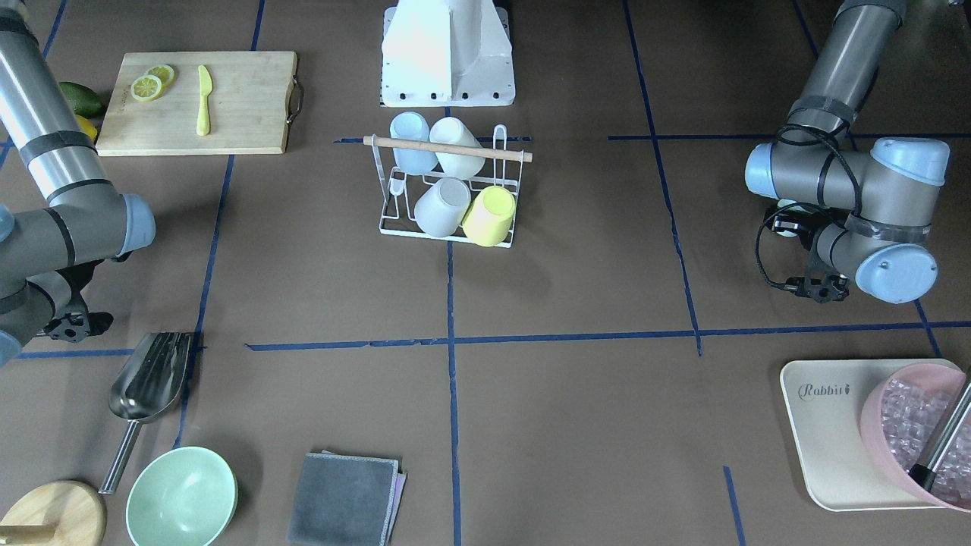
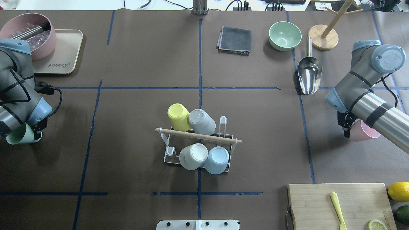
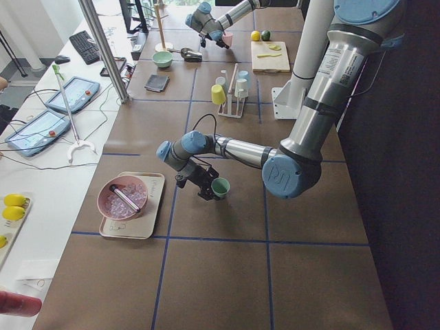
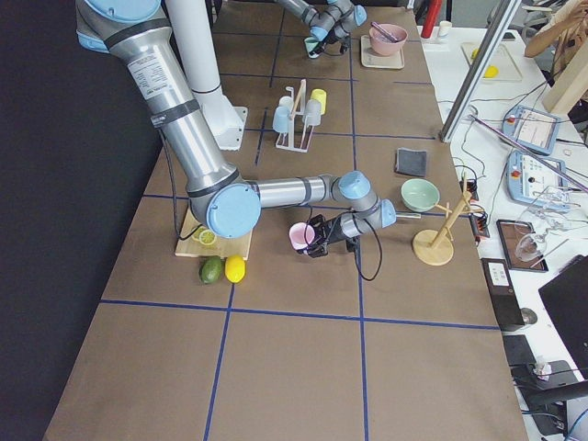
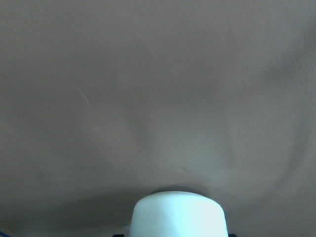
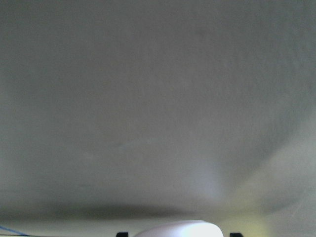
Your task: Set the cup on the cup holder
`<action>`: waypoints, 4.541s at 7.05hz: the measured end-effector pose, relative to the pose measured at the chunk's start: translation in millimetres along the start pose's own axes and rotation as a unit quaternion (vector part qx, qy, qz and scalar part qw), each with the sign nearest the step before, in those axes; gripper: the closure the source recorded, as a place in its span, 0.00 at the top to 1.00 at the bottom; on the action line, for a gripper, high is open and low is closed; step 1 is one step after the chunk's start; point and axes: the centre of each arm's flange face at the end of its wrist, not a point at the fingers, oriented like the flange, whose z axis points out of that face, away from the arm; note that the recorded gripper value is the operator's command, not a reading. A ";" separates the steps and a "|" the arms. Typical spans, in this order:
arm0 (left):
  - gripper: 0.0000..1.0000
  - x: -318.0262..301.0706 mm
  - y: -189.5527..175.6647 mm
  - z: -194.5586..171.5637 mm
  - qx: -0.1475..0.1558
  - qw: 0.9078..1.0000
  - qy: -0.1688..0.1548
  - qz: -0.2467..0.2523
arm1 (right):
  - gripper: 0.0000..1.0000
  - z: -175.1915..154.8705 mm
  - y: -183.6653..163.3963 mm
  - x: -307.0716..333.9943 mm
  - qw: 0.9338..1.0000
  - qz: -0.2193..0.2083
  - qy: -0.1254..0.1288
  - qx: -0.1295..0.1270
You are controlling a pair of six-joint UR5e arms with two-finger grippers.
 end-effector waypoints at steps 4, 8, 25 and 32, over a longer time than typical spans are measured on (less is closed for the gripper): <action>0.06 5.6 27.1 -33.4 0.006 1.000 0.018 -0.013 | 0.01 -48.2 20.7 -23.0 0.999 -0.013 0.016 0.027; 0.05 44.7 67.3 -125.3 0.138 0.988 0.013 0.074 | 0.01 -111.5 80.2 -88.1 0.989 -0.084 0.056 0.110; 0.05 385.3 232.8 -128.9 0.741 0.447 0.122 0.487 | 0.00 -204.5 160.2 -239.4 0.589 -0.543 0.106 0.590; 0.07 374.9 238.9 31.6 0.792 0.343 0.256 0.435 | 0.00 -140.8 213.5 -330.1 0.433 -0.460 -0.178 0.755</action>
